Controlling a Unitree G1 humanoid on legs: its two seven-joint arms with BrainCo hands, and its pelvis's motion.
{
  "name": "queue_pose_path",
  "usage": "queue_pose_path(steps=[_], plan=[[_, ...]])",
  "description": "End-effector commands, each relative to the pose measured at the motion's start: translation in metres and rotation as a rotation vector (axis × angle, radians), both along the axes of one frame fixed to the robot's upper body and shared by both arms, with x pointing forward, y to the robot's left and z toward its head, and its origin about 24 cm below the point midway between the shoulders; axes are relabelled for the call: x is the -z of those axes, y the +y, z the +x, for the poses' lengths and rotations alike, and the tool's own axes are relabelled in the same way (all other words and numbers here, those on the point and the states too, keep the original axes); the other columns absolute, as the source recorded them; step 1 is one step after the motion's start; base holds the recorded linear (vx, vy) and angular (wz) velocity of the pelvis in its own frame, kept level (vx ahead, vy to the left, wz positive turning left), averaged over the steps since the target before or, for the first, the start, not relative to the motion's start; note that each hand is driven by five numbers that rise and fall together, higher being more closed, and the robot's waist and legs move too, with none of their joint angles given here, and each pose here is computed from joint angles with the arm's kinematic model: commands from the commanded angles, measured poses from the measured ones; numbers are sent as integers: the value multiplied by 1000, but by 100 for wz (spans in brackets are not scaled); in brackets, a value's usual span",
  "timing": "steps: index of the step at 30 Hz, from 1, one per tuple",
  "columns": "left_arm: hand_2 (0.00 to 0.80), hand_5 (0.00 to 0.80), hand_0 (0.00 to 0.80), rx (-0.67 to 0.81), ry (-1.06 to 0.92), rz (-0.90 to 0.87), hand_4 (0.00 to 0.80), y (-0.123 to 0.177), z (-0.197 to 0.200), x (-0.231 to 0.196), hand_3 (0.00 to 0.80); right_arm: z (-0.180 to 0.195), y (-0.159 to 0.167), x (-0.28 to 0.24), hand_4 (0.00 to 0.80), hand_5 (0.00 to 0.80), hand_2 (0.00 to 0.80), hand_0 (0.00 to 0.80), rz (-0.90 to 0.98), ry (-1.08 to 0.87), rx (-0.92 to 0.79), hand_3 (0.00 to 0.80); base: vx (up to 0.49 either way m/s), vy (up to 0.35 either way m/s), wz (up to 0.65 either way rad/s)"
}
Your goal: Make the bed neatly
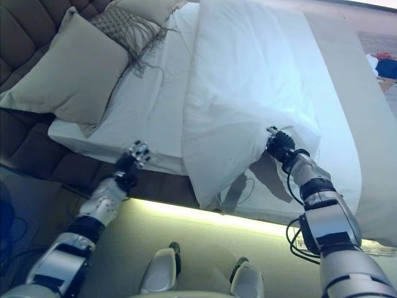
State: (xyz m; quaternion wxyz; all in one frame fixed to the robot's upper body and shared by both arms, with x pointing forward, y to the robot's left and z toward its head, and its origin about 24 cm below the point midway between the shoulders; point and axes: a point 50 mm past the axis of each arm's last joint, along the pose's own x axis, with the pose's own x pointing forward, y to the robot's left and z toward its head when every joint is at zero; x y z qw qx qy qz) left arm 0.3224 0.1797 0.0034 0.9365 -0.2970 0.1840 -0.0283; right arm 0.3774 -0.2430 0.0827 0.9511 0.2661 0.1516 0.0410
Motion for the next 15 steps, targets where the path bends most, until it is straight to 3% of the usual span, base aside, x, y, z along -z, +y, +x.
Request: queue_pose_path(steps=[1, 3, 5, 15], plan=[[0, 0, 0, 78, 100, -329, 0, -36, -15, 20, 0, 25, 17, -79, 800, 800, 800, 800, 118, -301, -30, 800, -29, -108, -3], [0, 0, 0, 53, 196, -531, 0, -54, -27, 34, 0, 27, 25, -88, 800, 800, 800, 800, 142, -336, -53, 800, -28, -147, -5], [0, 0, 0, 47, 253, -625, 0, -65, -35, 42, 0, 30, 37, -98, 800, 800, 800, 800, 176, -373, -74, 800, -73, -227, -7], [0, 0, 0, -43, 501, -912, 0, -94, -51, 57, 0, 35, 72, -150, 800, 800, 800, 800, 318, -549, -121, 800, -49, -136, -5]])
